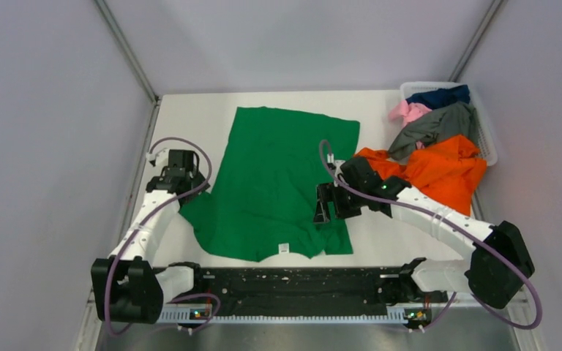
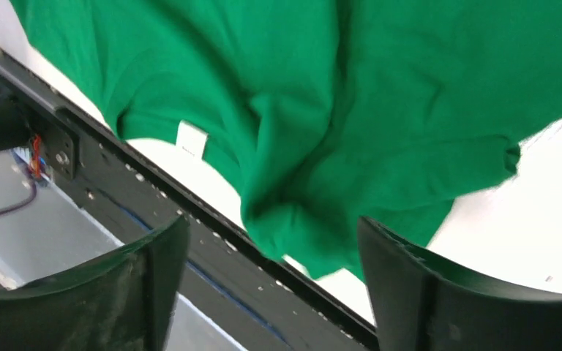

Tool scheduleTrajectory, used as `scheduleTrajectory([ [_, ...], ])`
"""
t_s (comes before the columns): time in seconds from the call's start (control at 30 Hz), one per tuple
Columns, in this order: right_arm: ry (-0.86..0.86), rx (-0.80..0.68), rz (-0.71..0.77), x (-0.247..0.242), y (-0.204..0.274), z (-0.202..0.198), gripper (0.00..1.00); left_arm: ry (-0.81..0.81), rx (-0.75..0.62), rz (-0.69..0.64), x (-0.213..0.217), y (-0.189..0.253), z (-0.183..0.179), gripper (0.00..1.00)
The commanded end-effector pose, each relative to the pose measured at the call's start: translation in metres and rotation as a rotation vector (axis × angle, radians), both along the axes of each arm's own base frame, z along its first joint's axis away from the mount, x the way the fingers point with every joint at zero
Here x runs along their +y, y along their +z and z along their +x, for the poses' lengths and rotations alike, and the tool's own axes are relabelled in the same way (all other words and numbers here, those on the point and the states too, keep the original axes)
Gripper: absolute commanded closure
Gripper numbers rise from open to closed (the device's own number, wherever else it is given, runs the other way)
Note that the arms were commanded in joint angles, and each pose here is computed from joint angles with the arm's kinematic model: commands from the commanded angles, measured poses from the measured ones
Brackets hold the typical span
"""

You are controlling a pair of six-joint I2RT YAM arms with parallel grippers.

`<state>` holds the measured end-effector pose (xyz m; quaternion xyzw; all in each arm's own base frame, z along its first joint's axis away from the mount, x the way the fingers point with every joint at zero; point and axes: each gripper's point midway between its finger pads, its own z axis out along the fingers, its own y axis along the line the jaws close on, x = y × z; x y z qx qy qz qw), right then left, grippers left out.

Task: Fold and stack the t-shirts

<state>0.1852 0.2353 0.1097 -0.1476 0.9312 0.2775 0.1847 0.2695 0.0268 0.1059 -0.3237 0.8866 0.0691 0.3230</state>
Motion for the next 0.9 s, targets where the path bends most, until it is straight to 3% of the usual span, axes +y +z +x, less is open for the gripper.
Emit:
scheduleTrajectory([
  [0.0,0.020,-0.039,0.063,0.007,0.020,-0.005,0.05,0.106,-0.041,0.024,0.012,0.017,0.002,0.02],
  [0.1,0.030,-0.124,0.102,0.009,0.043,0.003,0.01,0.041,-0.074,-0.086,-0.010,0.033,0.006,0.01],
  [0.2,-0.005,-0.228,0.083,0.007,0.057,0.023,0.01,-0.122,-0.150,-0.293,-0.058,0.041,0.014,0.01],
  [0.3,-0.047,-0.288,0.037,0.009,0.052,0.048,0.01,-0.304,-0.197,-0.489,-0.116,0.035,0.005,0.01],
  [0.4,-0.055,-0.302,-0.006,0.020,0.039,0.075,0.01,-0.385,-0.149,-0.564,-0.152,0.011,-0.015,0.01],
  [0.53,-0.068,-0.281,-0.090,0.032,0.007,0.108,0.02,-0.370,-0.023,-0.570,-0.162,-0.029,-0.036,0.01],
  [0.63,-0.072,-0.266,-0.134,0.040,-0.017,0.127,0.03,-0.231,0.053,-0.463,-0.136,-0.061,-0.038,0.01],
  [0.73,-0.069,-0.233,-0.173,0.044,-0.043,0.135,0.04,-0.117,0.074,-0.343,-0.107,-0.080,-0.028,0.01],
  [0.87,-0.003,-0.136,-0.159,0.051,-0.070,0.116,0.07,-0.025,0.096,-0.316,-0.081,-0.091,0.006,0.01],
])
